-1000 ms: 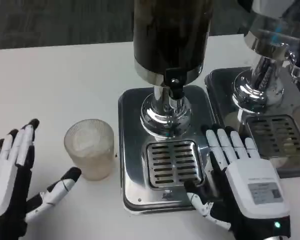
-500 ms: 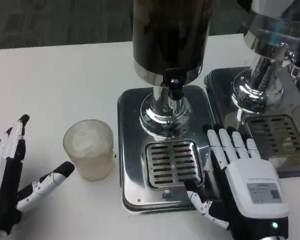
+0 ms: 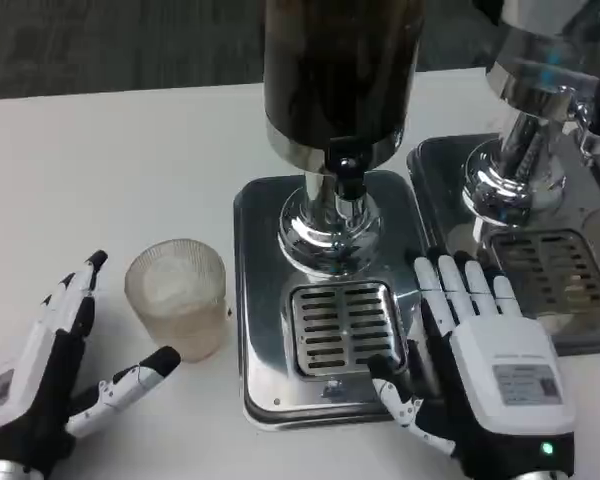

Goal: Grasp the cup under the faucet to collect the drink, then remove the cup.

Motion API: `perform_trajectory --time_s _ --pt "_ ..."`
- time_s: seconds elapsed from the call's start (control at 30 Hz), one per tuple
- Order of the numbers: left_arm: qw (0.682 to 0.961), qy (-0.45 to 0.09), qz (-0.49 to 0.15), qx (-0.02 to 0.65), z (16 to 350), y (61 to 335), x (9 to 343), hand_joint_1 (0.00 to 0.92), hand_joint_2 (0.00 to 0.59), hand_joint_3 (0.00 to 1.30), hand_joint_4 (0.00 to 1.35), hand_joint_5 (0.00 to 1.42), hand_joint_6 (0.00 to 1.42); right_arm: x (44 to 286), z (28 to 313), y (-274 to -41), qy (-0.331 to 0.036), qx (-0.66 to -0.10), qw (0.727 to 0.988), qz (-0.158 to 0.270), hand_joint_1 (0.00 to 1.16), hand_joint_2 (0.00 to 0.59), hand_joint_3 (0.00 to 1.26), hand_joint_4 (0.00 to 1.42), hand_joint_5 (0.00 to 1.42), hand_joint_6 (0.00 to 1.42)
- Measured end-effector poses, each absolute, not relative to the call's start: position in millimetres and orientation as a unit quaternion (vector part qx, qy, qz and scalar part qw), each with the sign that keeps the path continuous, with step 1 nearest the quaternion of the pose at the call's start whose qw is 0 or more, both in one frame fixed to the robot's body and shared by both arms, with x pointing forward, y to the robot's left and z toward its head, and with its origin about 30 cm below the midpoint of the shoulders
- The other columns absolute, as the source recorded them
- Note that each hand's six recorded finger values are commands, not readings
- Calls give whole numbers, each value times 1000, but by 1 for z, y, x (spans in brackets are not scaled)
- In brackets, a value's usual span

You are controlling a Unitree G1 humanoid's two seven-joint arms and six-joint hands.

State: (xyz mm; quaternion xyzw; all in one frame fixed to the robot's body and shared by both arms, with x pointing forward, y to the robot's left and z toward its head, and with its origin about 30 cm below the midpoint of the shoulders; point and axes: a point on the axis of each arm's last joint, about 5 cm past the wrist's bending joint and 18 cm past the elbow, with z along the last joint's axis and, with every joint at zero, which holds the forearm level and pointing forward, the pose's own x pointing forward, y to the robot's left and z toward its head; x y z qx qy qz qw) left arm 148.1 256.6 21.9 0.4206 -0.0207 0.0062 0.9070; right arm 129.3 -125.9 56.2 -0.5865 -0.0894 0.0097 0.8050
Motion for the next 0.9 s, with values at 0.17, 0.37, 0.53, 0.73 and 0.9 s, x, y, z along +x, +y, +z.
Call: perform_trajectory --time_s 0.17,0.37,0.53,0.73,0.9 --pt "905 -32 11 424 21 252 155 26 0 0 0 0 0 129 56 -126 -88 -586 806 9 316 332 15 0 0 0" --pt "904 -30 10 426 19 249 166 65 0 0 0 0 0 129 56 -126 -86 -584 807 7 307 328 19 0 0 0" --pt "903 -31 15 428 17 247 172 99 0 0 0 0 0 129 56 -124 -82 -582 809 2 304 328 11 0 0 0" --pt "901 -33 8 432 15 242 180 132 0 0 0 55 13 127 55 -125 -80 -582 809 -4 303 340 14 0 0 0" --pt "902 -40 4 430 15 238 184 150 1 0 0 124 81 125 54 -125 -75 -583 809 -5 304 341 10 0 0 1"
